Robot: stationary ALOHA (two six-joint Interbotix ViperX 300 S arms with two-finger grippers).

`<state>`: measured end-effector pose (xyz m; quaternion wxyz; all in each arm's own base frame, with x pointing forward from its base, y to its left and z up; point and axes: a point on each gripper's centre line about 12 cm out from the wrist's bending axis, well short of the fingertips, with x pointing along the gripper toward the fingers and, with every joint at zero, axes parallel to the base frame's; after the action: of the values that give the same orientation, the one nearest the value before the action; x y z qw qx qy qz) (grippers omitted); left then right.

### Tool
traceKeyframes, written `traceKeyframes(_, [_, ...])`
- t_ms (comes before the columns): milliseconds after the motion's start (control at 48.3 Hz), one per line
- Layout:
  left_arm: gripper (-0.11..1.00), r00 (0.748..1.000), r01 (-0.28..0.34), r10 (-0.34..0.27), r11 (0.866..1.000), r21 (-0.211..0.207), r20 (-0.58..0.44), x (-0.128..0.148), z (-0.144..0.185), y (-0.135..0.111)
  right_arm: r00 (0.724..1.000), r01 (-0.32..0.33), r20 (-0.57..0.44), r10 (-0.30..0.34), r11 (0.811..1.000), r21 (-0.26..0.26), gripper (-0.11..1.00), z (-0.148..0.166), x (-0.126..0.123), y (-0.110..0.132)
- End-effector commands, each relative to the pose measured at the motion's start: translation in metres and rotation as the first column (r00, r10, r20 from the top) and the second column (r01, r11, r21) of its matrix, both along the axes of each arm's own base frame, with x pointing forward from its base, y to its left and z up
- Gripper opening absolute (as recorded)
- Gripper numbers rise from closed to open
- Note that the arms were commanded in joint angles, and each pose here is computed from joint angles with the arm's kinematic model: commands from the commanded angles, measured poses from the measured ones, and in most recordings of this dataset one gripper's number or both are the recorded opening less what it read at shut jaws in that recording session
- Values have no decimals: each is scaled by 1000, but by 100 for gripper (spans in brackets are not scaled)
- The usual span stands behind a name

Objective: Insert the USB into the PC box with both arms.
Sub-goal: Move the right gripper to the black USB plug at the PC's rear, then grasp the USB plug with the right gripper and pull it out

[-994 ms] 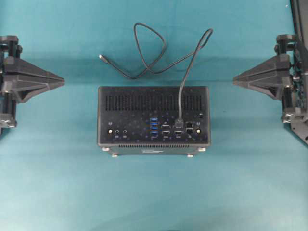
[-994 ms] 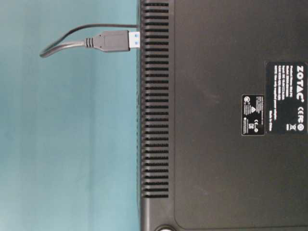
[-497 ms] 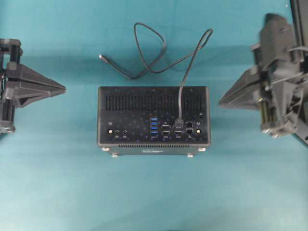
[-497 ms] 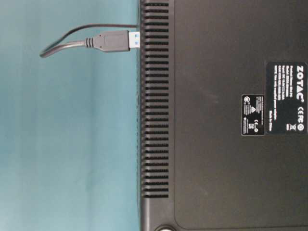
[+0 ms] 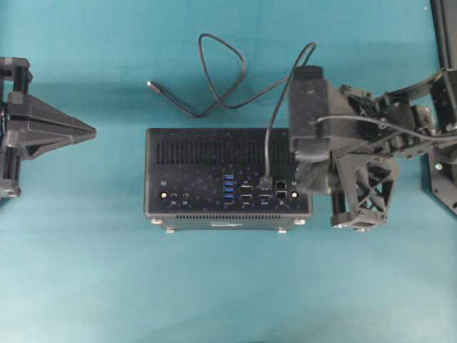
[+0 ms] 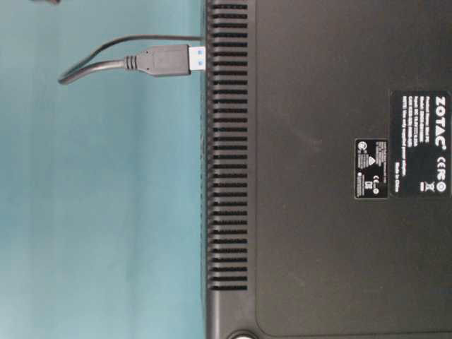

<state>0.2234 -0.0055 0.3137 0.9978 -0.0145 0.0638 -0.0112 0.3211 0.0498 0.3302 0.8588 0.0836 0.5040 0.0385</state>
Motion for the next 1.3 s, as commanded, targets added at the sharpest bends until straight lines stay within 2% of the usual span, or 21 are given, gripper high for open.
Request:
traceKeyframes(0, [0,1000,2,-2,1000,2,23,2,9,0,999,11,50,-10,1000,-10,51,17,2,-1])
traceKeyframes(104, [0,1000,2,-2,1000,4,20,2,7,0,998,41,49,-40,999,-15,77,16,4,-2])
traceKeyframes(166, [0,1000,5,-5,1000,3,20,2,7,-1,997,62,53,-61,998,-13,84,16,6,-2])
traceKeyframes(435, [0,1000,13,-13,1000,1,20,1,7,-3,994,71,82,-67,997,-42,81,11,18,1])
traceKeyframes(745, [0,1000,15,-15,1000,-7,-16,1,3,-4,995,71,72,-67,996,-48,80,8,38,3])
traceKeyframes(1284, [0,1000,18,-18,1000,-12,-6,-8,0,-4,995,75,64,-71,995,-67,71,7,41,0])
